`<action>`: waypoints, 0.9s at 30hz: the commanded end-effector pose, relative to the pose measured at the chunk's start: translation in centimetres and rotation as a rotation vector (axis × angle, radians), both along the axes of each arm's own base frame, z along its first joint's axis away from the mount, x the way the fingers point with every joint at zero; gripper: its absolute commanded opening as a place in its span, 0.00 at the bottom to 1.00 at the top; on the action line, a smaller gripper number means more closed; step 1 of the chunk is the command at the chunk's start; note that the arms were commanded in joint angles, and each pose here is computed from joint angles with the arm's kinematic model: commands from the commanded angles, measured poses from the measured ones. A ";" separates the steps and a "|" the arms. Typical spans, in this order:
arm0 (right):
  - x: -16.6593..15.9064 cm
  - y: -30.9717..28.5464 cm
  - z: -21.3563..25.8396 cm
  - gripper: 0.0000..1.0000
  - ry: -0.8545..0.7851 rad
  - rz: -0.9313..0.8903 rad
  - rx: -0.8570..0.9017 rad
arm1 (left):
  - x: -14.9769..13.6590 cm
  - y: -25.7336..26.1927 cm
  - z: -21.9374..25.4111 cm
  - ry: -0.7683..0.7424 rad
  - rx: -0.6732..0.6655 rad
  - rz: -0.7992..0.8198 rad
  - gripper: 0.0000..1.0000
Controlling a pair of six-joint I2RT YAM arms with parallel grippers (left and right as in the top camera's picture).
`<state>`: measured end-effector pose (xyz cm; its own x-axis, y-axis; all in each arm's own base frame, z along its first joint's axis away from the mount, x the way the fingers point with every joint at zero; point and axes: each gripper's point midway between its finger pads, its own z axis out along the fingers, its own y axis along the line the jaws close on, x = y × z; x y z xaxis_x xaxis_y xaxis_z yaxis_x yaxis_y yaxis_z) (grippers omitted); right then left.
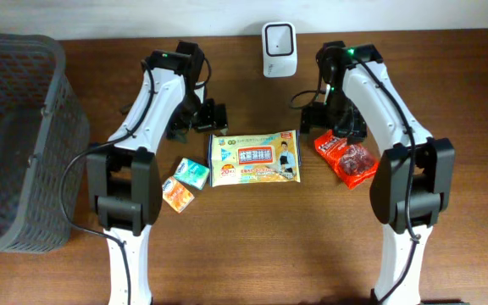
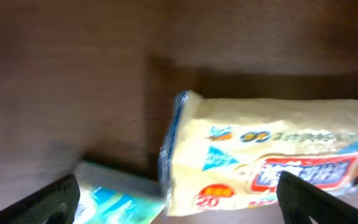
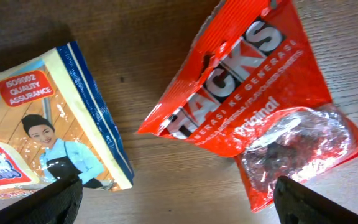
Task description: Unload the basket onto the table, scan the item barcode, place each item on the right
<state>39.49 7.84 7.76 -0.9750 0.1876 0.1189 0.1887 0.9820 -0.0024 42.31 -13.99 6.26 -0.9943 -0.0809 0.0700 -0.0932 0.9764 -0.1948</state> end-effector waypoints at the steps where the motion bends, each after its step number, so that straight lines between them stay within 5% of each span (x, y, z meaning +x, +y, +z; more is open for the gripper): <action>1: 0.3 -0.5 0.3 0.99 -0.014 -0.007 -0.018 | -1.5 -1.8 -3.9 0.091 -0.105 -0.067 1.00; 5: 0.3 -0.4 0.3 0.99 -0.014 -0.007 -0.018 | -2.0 -3.5 -6.3 0.096 -0.223 -0.155 1.00; 8: 0.3 -0.4 0.3 0.99 -0.014 -0.007 -0.018 | -2.4 -4.9 -6.9 0.103 -0.323 -0.214 0.87; 16: 1.5 -0.3 0.2 0.99 -0.059 -0.008 -0.010 | -2.2 -4.6 -8.2 0.114 -0.314 -0.207 0.00; 22: 2.8 0.0 0.2 0.99 -0.114 -0.008 0.000 | 0.3 -1.8 -4.4 0.055 -0.228 -0.175 0.00; 27: 2.9 0.0 0.2 0.99 -0.117 -0.008 0.001 | 3.7 4.8 3.5 -0.081 0.108 -0.074 0.00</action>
